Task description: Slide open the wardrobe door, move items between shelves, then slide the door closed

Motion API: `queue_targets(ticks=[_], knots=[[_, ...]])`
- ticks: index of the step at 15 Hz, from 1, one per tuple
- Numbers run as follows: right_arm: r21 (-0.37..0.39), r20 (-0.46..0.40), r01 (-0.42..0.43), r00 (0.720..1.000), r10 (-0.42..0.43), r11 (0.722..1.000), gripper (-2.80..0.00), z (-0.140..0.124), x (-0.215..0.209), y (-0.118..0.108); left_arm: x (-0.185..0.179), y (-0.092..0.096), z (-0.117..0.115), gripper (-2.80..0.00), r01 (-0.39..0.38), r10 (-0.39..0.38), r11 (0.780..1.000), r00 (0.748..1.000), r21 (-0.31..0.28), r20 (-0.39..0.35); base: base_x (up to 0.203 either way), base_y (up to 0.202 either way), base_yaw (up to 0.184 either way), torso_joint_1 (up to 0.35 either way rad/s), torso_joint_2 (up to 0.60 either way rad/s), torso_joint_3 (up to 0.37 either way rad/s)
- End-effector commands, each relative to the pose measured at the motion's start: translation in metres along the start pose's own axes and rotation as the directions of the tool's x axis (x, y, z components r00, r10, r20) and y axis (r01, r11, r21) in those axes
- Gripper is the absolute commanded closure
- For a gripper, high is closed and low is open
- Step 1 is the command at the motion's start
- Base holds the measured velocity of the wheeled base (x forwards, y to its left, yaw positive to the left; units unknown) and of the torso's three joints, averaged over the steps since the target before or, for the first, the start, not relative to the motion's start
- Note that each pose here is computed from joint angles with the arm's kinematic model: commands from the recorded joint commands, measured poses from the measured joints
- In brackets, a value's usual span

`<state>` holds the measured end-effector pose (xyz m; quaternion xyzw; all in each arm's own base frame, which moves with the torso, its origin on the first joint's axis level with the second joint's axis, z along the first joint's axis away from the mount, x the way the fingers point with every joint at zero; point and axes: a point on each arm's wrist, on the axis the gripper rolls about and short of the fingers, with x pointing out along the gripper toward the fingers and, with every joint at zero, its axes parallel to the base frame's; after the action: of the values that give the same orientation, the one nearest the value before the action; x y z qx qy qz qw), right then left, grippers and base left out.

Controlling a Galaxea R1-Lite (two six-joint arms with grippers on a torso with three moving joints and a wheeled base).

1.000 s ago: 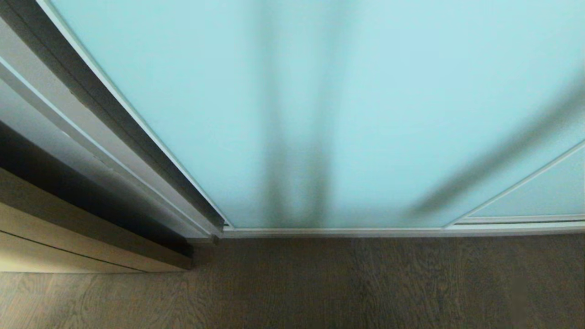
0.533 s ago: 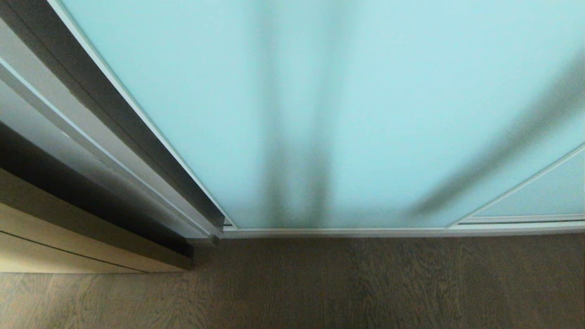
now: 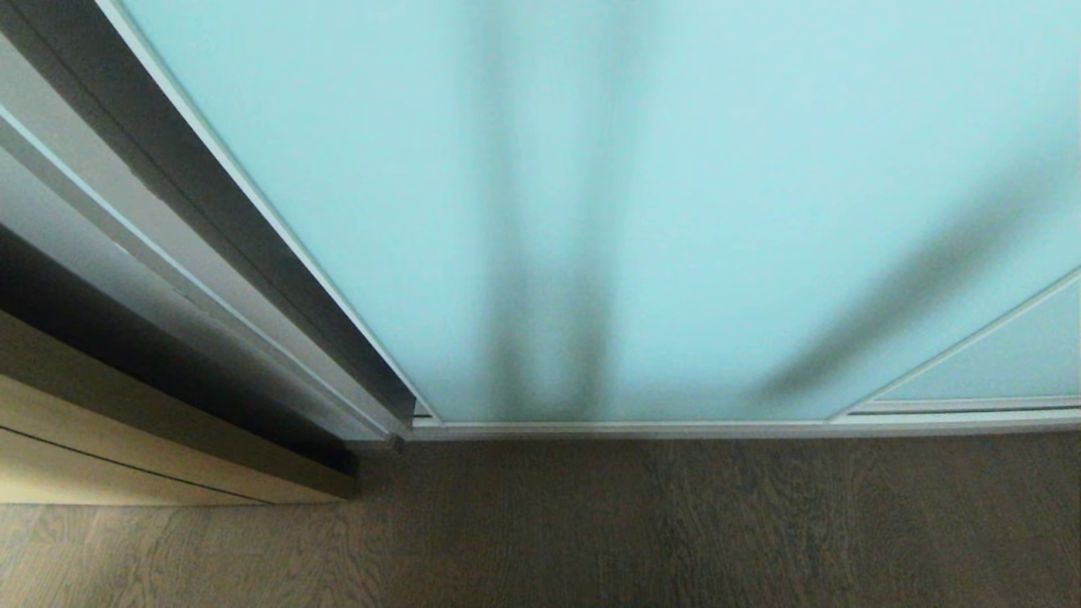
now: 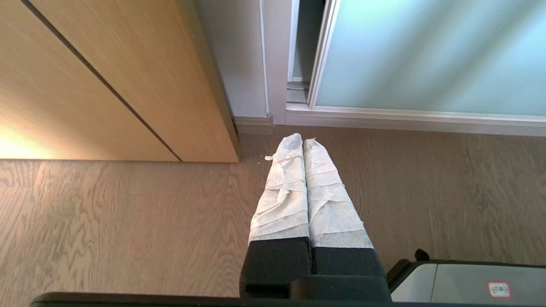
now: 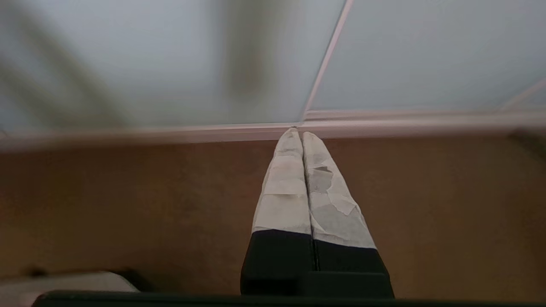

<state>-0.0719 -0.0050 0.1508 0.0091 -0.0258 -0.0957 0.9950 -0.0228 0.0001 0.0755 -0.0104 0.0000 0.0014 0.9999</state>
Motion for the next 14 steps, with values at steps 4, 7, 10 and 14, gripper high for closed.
queue_targets(ticks=[4, 7, 10, 14], knots=[[0.002, -0.105, 0.046, 0.993, -0.045, 0.999, 0.00, -0.032, 0.013, 0.001, 0.000, 0.000, 0.000, 0.00, 0.000, 0.000, 1.000, 1.000, -0.001, -0.003, 0.000, 0.000, 0.000, 0.000, 0.00, 0.000], [0.001, -0.165, -0.011, 0.986, 0.011, 1.000, 0.00, -0.048, 0.020, 0.004, 0.000, 0.000, 0.000, 0.00, 0.000, 0.000, 1.000, 1.000, -0.001, -0.003, 0.000, 0.000, 0.000, 0.000, 0.00, 0.000], [0.022, -0.125, 0.028, 0.992, -0.025, 0.999, 0.00, -0.056, 0.029, 0.005, 0.000, 0.000, 0.000, 0.00, 0.001, -0.001, 1.000, 1.000, -0.001, -0.003, 0.000, 0.000, 0.000, 0.000, 0.00, 0.000], [0.035, -0.120, -0.012, 0.993, 0.016, 0.999, 0.00, -0.057, 0.030, 0.006, 0.000, 0.000, 0.000, 0.00, 0.000, 0.000, 1.000, 1.000, -0.001, -0.003, 0.000, 0.000, 0.000, 0.000, 0.00, 0.000]])
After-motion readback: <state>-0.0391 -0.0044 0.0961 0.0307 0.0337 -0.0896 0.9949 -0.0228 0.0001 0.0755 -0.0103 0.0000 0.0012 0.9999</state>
